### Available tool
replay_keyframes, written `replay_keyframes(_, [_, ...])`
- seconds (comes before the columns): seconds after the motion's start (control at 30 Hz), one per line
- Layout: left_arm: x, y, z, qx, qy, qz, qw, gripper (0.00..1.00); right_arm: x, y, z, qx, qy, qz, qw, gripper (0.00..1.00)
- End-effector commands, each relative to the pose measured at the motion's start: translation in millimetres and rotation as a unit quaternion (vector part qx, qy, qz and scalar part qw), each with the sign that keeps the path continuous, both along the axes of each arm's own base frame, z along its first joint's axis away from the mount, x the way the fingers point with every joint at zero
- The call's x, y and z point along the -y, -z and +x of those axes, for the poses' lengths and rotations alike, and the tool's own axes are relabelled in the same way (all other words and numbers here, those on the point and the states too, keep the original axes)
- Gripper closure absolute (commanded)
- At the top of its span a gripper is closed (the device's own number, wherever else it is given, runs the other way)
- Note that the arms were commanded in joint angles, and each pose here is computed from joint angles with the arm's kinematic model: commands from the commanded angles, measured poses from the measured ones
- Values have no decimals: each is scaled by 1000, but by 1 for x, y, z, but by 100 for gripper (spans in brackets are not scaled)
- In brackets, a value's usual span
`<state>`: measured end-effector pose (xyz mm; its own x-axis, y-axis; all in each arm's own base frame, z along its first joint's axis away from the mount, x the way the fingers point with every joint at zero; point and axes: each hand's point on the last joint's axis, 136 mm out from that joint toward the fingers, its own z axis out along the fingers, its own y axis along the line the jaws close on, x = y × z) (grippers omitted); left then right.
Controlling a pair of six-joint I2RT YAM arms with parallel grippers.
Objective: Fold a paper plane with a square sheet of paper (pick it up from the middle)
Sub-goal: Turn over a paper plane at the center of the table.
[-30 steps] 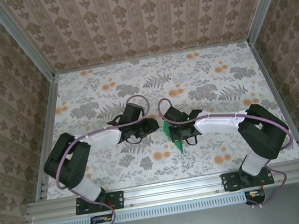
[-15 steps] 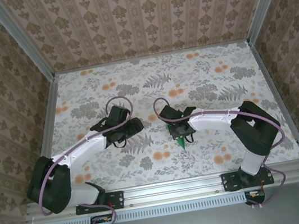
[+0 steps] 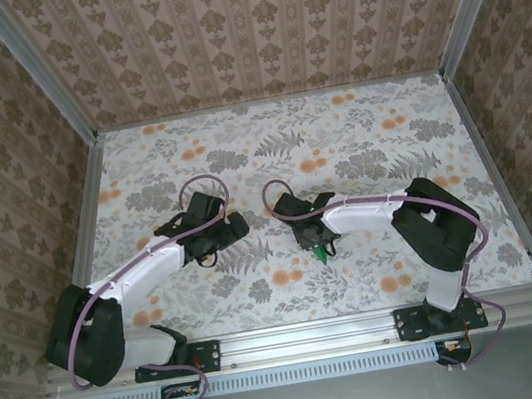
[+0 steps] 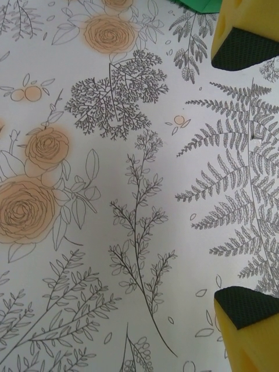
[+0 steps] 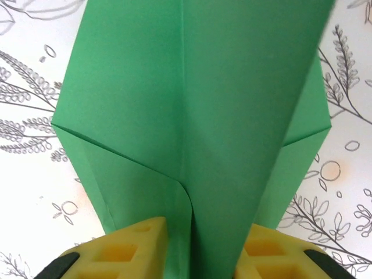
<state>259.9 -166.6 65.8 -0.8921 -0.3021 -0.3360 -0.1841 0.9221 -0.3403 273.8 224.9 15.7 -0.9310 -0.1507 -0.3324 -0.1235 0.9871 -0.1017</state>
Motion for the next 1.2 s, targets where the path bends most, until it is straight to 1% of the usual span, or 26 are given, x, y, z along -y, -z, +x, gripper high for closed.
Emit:
replay_keyframes(0.0, [-11, 5, -6, -9, -1, 18, 1000, 0, 13, 14, -7, -10, -2, -62, 998, 68])
replay_keyframes(0.23, [-13, 7, -6, -13, 0, 19, 1000, 0, 12, 27, -14, -13, -8, -93, 996, 67])
replay_keyframes(0.37, [-12, 8, -6, -15, 1, 19, 1000, 0, 11, 20, -9, 2, -10, -109, 994, 73])
replay_keyframes(0.53, [-11, 12, -7, -22, 4, 18, 1000, 0, 10, 14, -6, 13, -14, -128, 992, 86])
replay_keyframes(0.6, [-10, 13, -7, -24, 5, 17, 1000, 0, 10, 16, -6, 14, -18, -139, 990, 93])
replay_keyframes(0.67, [-10, 14, -7, -26, 6, 17, 999, 0, 10, 17, -7, 13, -18, -149, 989, 94])
replay_keyframes(0.8, [-9, 15, -7, -27, 8, 17, 999, 0, 6, 20, -9, 10, -19, -135, 991, 94])
replay_keyframes(0.93, [-8, 13, -6, -26, 9, 15, 1000, 0, -1, 7, -3, 21, -20, -104, 994, 93])
replay_keyframes(1.1, [-8, 14, -7, -28, 10, 13, 999, 0, -7, -20, 24, 33, 0, -22, 999, 91])
replay_keyframes(1.17, [-7, 14, -7, -28, 10, 13, 999, 0, -4, -25, 38, 34, 12, -4, 999, 91])
